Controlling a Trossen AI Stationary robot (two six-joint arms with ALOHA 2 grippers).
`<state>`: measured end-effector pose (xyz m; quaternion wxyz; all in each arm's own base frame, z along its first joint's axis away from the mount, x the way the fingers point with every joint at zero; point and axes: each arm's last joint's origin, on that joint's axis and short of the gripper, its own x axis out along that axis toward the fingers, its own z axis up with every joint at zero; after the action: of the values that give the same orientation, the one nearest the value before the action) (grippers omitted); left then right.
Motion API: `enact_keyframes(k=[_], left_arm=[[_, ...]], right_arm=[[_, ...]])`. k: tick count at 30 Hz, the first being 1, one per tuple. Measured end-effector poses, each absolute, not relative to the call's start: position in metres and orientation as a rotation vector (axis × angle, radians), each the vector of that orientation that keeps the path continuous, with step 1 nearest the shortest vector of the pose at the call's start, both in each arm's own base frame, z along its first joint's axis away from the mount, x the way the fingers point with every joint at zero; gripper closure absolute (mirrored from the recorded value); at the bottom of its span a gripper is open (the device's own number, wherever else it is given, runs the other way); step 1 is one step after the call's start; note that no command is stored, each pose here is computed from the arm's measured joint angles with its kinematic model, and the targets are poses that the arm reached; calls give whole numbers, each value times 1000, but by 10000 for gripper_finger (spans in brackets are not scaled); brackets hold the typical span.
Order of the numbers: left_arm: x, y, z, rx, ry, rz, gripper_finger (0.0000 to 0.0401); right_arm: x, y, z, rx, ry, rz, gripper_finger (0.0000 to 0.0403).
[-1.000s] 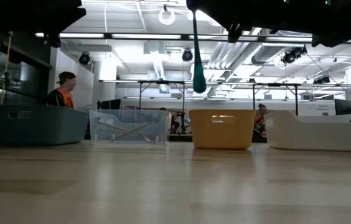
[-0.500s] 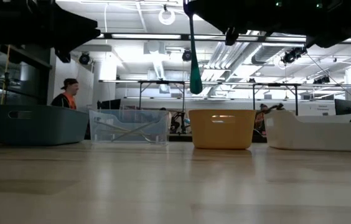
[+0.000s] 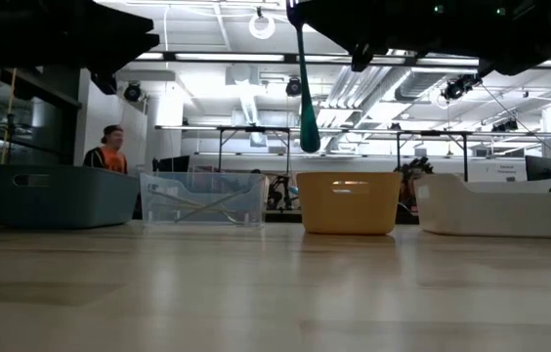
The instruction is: Sort silverware by color (type)
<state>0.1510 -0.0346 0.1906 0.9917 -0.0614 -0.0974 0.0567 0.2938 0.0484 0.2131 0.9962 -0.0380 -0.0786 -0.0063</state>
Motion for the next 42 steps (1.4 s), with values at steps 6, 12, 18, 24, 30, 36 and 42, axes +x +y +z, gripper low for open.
enact_keyframes(k=[6, 12, 18, 24, 30, 36, 42], left_arm=[[155, -37, 191, -113, -182, 57, 290], [163, -40, 198, -110, -181, 37, 290], [167, -41, 192, -79, -140, 49, 290], [169, -42, 188, -37, -115, 52, 290], [169, -42, 188, -35, -114, 53, 290], [169, -42, 188, -35, -114, 55, 290], [169, -42, 187, -35, -113, 55, 290]], right_arm=[[294, 48, 213, -106, -150, -15, 403], [294, 49, 211, -111, -135, -11, 403], [295, 49, 208, -118, -105, -7, 403], [295, 49, 207, -122, -100, 5, 403], [295, 50, 207, -120, -101, 22, 403], [295, 50, 207, -122, -101, 22, 403], [295, 50, 207, -123, -101, 28, 403]])
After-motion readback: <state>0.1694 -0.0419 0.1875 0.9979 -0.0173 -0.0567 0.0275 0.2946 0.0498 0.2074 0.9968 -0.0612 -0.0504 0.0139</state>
